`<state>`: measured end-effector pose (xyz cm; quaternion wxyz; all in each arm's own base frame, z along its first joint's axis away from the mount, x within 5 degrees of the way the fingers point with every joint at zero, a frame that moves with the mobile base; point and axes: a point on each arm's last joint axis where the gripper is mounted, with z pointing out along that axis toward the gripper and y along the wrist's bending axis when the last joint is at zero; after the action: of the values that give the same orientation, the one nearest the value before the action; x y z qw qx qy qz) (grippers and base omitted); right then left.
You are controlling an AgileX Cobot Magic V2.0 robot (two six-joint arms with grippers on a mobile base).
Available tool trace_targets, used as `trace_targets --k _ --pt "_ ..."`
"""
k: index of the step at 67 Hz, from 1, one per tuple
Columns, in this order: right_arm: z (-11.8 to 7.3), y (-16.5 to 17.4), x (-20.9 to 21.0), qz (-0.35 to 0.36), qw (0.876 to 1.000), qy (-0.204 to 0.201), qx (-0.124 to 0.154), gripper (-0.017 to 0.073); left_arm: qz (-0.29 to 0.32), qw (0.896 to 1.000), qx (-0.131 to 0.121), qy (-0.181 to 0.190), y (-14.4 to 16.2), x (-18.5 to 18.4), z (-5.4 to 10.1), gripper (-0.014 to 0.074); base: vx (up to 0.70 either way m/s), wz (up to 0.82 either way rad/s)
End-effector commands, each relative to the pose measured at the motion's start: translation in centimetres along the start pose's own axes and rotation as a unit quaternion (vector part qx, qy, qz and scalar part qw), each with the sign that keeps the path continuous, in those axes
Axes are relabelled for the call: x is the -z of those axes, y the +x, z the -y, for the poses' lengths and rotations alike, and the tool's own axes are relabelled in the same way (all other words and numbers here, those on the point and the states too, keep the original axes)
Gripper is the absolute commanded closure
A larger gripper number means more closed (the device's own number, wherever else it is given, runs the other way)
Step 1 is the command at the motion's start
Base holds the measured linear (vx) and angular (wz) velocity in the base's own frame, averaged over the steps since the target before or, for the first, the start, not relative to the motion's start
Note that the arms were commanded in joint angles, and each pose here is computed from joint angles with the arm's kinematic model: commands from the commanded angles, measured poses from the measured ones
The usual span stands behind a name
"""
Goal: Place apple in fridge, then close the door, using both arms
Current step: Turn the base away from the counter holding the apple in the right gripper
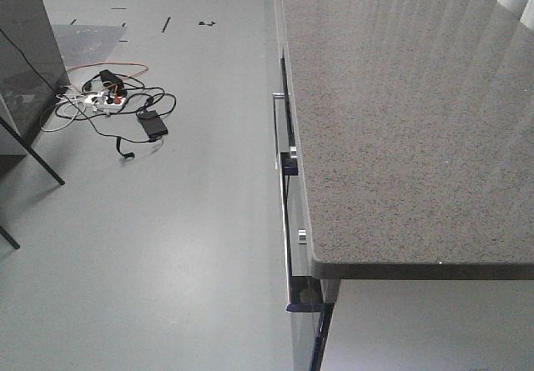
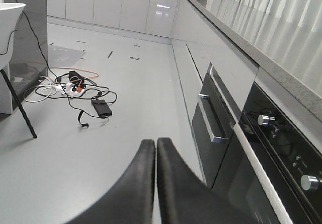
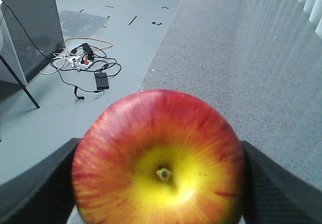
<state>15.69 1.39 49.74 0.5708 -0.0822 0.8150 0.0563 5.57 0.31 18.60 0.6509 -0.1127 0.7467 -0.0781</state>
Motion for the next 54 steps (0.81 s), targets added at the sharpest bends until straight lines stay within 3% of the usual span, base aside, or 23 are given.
trace_targets --k 1,30,54 --pt "-0.07 -1.38 1.01 0.057 0.998 0.007 0.003 0.0356 0.049 0.999 0.004 0.020 -1.26 0.31 0.46 0.0601 0.00 0.00" --pt "-0.07 -1.36 1.00 0.057 0.998 0.006 0.003 0.0356 0.049 0.999 0.004 0.020 -1.26 0.31 0.46 0.0601 -0.03 0.11" --pt "-0.07 -1.36 1.00 0.057 0.998 0.006 0.003 0.0356 0.049 0.999 0.004 0.020 -1.26 0.31 0.46 0.0601 -0.05 0.35"
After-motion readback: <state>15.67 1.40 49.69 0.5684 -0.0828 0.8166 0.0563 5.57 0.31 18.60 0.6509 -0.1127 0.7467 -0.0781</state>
